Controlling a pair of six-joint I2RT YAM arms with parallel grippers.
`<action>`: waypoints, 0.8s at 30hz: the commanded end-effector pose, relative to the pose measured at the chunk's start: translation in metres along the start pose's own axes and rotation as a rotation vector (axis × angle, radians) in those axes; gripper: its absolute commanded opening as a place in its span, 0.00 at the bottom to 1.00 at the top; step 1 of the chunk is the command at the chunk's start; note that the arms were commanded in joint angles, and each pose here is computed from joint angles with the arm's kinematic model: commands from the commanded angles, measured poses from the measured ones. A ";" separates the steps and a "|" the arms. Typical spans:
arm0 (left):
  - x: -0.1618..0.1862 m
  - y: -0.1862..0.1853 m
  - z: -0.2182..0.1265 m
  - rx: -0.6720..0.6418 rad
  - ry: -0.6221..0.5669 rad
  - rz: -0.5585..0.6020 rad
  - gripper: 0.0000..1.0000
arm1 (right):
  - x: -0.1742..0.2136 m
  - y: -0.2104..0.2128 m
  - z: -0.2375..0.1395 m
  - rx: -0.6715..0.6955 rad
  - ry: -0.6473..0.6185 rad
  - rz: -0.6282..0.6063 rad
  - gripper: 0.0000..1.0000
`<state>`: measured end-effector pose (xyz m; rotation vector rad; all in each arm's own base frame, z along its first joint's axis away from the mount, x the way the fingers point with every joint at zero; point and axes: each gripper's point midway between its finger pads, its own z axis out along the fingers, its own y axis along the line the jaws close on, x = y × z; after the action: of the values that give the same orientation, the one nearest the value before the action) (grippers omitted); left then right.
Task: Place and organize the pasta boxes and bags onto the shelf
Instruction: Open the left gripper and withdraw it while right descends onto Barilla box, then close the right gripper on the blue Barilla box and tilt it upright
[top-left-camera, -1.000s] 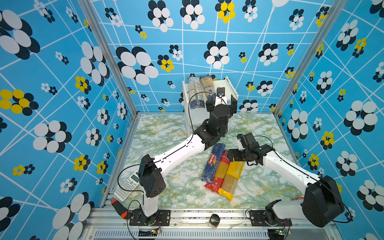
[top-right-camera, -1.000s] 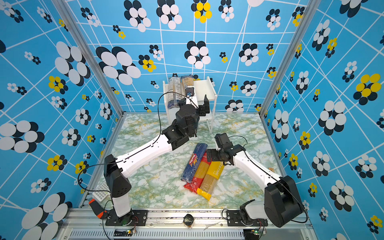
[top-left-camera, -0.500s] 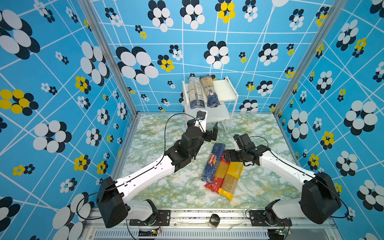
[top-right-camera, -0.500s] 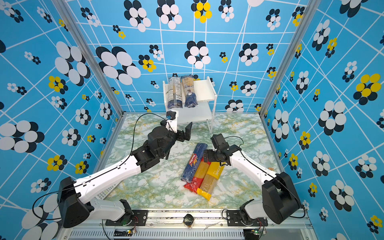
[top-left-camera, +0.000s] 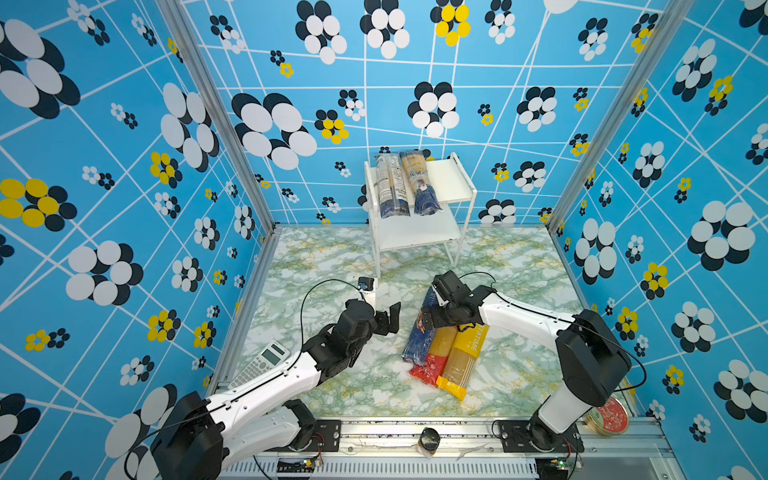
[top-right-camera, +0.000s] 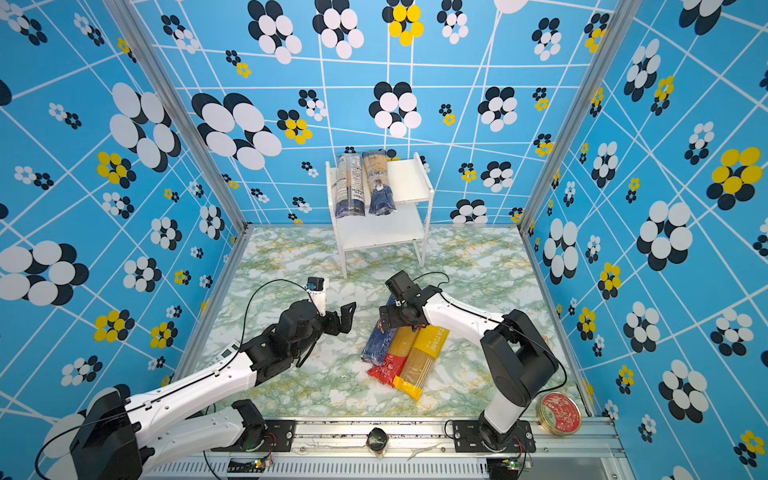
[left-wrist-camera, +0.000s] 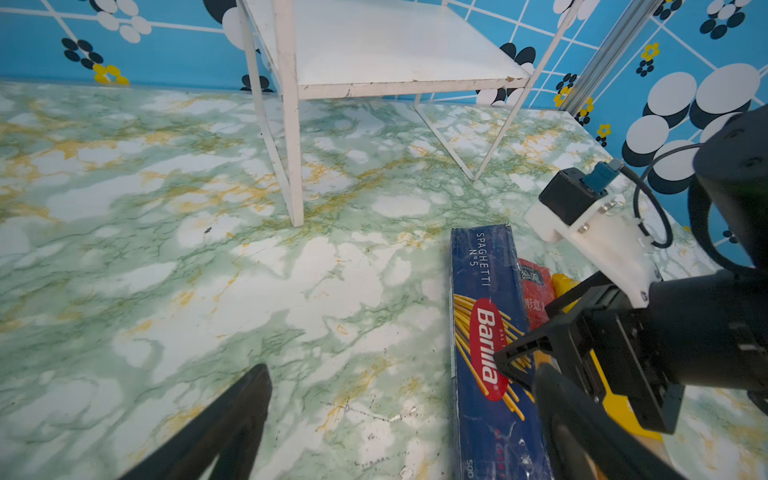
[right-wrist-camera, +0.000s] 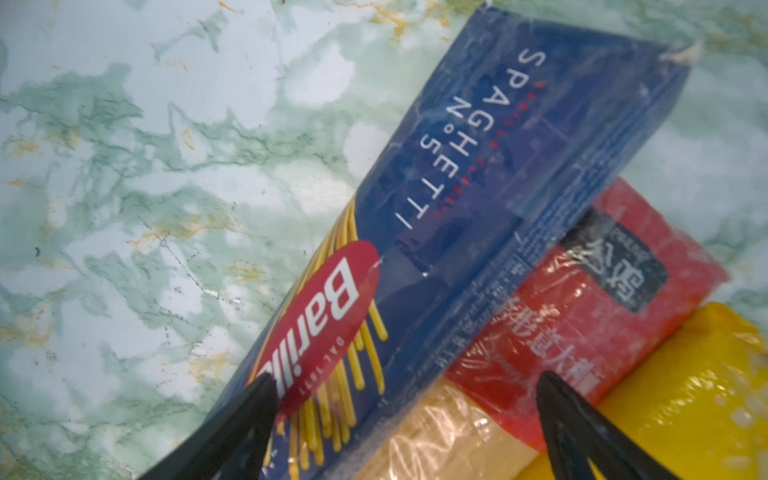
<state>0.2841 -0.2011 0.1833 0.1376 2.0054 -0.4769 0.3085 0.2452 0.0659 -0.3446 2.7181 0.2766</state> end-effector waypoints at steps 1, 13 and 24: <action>0.010 0.016 -0.009 -0.024 0.004 -0.085 0.99 | -0.008 0.012 0.003 -0.026 0.003 -0.005 0.99; 0.026 0.045 -0.020 -0.095 0.033 -0.122 0.99 | -0.027 0.062 0.023 -0.143 0.030 -0.094 0.99; 0.045 0.051 -0.022 -0.097 0.101 -0.129 0.99 | -0.024 0.067 0.015 -0.028 0.032 -0.161 0.99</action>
<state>0.2671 -0.1560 0.1505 -0.0253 2.0987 -0.4627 0.3213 0.3302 0.0707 -0.5965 2.6687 0.3657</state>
